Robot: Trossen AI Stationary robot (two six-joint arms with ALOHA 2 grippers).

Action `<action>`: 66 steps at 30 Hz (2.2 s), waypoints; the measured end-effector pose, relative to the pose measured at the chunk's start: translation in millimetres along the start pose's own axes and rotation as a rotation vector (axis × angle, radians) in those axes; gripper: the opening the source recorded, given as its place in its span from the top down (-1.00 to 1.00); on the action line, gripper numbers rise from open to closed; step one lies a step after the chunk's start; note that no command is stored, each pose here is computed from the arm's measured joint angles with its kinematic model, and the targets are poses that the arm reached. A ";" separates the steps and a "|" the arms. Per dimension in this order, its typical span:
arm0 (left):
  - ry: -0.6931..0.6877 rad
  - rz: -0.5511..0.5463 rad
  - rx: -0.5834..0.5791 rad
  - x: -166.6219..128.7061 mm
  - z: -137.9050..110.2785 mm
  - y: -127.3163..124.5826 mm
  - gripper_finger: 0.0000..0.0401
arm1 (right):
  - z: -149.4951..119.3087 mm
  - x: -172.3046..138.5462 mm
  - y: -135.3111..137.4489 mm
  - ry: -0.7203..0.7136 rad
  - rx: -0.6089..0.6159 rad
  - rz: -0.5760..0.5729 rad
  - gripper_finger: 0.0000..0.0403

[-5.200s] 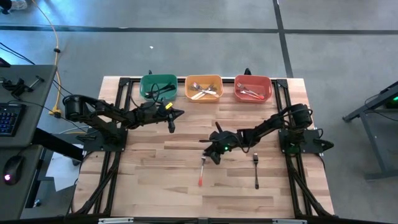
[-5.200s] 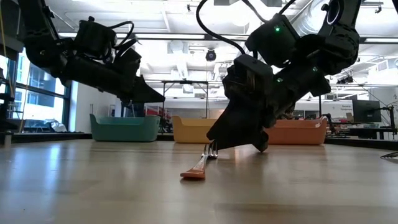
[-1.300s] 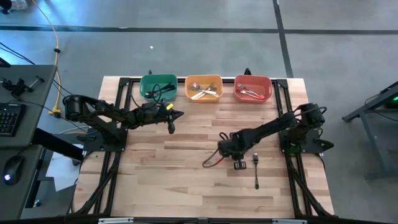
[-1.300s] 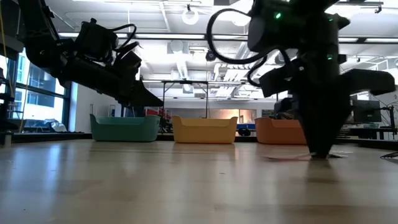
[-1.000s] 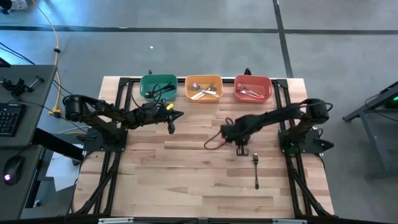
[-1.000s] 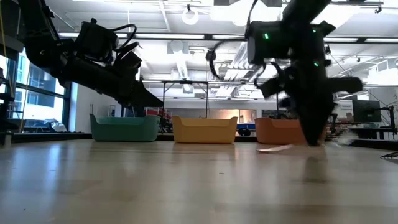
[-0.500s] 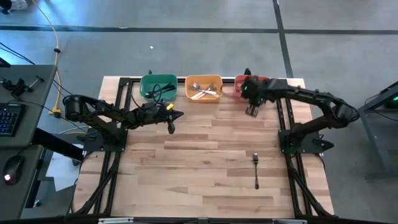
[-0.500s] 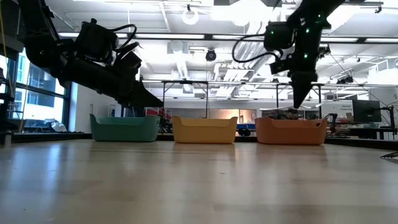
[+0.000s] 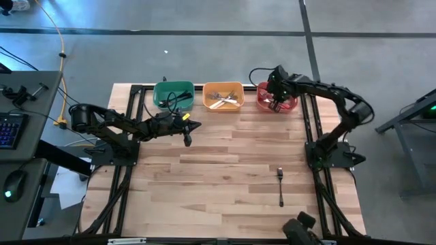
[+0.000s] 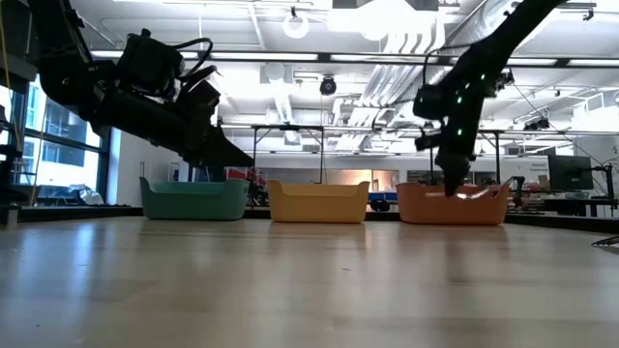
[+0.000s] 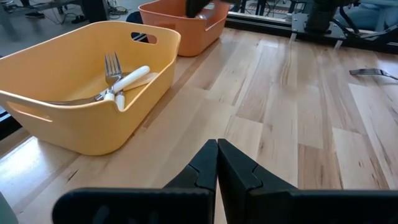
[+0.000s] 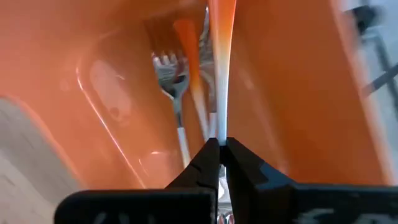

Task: Sort silverware by color (type)
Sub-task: Put the orange fork into the orange bin, then put the black fork into the green bin

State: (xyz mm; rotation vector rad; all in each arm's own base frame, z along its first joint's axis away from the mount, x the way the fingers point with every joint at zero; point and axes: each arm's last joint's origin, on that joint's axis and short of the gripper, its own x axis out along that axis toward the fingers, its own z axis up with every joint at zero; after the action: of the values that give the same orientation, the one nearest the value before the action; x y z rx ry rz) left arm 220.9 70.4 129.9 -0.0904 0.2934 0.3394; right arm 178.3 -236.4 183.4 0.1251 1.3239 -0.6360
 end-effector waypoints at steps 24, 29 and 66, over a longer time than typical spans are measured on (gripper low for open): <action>0.001 0.000 -0.002 0.0 -0.1 0.0 1.00 | -39.2 -44.1 86.1 -0.079 0.405 0.142 0.68; 0.002 0.000 -0.001 0.0 -0.1 0.0 1.00 | -74.9 -68.9 150.0 -0.123 0.538 0.272 0.96; -0.012 -0.030 -0.135 0.0 1.7 3.4 1.00 | -157.7 -82.7 305.9 0.252 0.775 0.274 0.86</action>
State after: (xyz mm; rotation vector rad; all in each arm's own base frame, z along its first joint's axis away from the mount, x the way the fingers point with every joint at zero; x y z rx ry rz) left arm 220.2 73.9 131.3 -0.2255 0.2571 0.3293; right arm 186.5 114.4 137.1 1.0263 1.2036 -0.8869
